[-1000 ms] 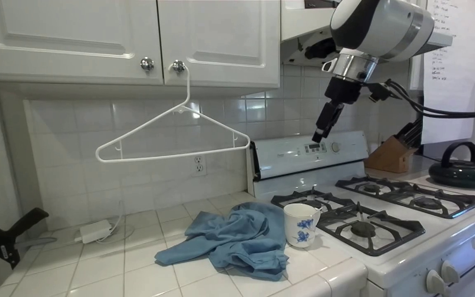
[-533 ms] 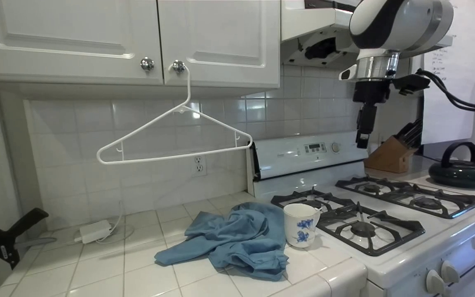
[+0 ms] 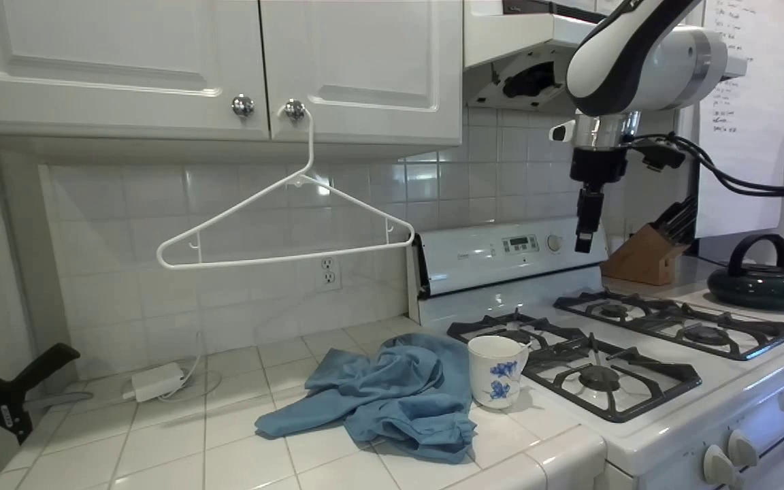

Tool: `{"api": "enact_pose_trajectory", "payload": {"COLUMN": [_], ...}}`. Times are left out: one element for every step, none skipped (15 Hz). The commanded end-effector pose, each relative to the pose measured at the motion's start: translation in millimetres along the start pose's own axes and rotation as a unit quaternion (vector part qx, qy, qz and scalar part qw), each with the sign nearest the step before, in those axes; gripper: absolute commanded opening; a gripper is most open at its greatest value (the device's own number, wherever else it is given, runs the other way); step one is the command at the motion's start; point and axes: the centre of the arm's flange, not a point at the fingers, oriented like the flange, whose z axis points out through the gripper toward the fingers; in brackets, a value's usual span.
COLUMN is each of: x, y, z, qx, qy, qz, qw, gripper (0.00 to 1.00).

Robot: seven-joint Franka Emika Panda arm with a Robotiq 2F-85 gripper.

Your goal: Move the mug to the left then remove the coat hanger from the knob

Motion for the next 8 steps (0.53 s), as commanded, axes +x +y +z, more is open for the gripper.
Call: {"api": "enact_pose_trajectory", "payload": {"x": [4,9,14,22,28,34,38,41], "y": [-7,-10,-13,-19,-25,-32,-39,-45], "z": [7,10,12,17,20,23,27,30], "qx": [-0.016,-0.029,-0.036,-0.039,-0.036,-0.023,-0.008,0.005], "qy": [0.032,0.051,0.066,0.089,0.103,0.116,0.122,0.123], "qz": [-0.024,-0.040,-0.059,-0.082,-0.103,-0.123,-0.138,-0.154], "qw": [0.9991,0.9975,0.9955,0.9919,0.9886,0.9854,0.9828,0.9804], "gripper": [1.00,1.00,1.00,1.00,1.00,1.00,1.00,1.00]}}
